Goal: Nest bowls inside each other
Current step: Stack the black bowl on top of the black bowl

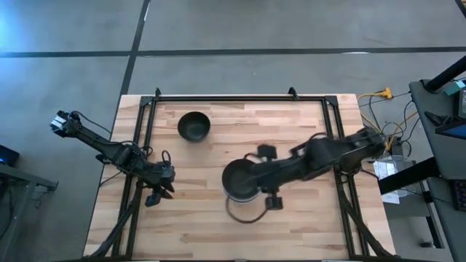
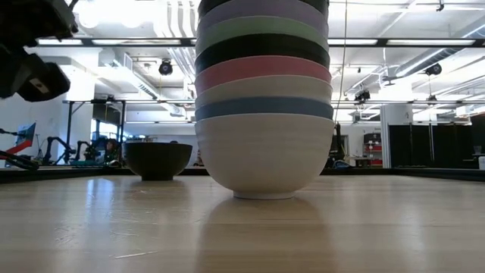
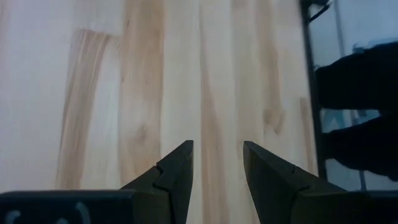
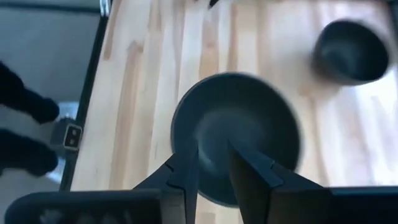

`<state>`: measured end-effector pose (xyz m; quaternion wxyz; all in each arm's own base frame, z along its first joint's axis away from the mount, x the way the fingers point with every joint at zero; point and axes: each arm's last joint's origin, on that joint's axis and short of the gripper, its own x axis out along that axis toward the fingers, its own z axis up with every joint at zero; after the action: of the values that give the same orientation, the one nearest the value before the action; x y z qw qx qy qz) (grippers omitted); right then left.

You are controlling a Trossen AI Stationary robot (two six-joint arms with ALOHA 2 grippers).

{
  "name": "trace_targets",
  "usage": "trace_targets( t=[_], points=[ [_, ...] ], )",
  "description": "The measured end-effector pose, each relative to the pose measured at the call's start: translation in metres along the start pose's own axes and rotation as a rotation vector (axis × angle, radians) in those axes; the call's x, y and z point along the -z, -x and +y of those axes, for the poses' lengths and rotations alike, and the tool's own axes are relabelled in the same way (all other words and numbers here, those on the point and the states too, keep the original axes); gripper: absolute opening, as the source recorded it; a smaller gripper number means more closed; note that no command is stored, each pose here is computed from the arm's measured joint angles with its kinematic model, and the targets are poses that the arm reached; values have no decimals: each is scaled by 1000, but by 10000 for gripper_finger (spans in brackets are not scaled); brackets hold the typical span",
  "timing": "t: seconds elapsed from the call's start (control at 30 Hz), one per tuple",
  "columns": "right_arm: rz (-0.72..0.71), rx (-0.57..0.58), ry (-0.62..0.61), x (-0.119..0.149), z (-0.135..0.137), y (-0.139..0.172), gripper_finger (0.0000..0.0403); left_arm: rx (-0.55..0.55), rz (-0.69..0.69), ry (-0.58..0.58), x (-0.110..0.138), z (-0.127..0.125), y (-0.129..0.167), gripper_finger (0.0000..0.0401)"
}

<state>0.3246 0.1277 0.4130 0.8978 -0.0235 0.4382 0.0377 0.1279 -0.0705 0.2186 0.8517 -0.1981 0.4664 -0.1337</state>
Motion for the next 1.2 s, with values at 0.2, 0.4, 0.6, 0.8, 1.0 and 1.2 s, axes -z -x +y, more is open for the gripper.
trace_targets(
  t=[0.2, 0.4, 0.6, 0.8, 1.0, 1.2],
  points=[
    [-96, 78, -7, 17, -12, 46, 69, 96, -179, -7, -17, -11, 0, 125],
    [-135, 118, -8, 53, -24, 61, 61, 187, -468, 209, -50, -19, 14, 125],
    [-254, 98, -45, 93, -31, 48, 61, 109, -574, 328, -75, -2, 30, 125],
    [-517, 39, -127, 117, -34, 32, 61, -141, -447, 522, -94, 24, 39, 125],
    [-765, -13, -197, 132, -38, 27, 61, -390, -261, 595, -122, 48, 43, 125],
    [-857, -30, -244, 144, -39, 16, 61, -514, -122, 521, -160, 80, 31, 125]
  ],
)
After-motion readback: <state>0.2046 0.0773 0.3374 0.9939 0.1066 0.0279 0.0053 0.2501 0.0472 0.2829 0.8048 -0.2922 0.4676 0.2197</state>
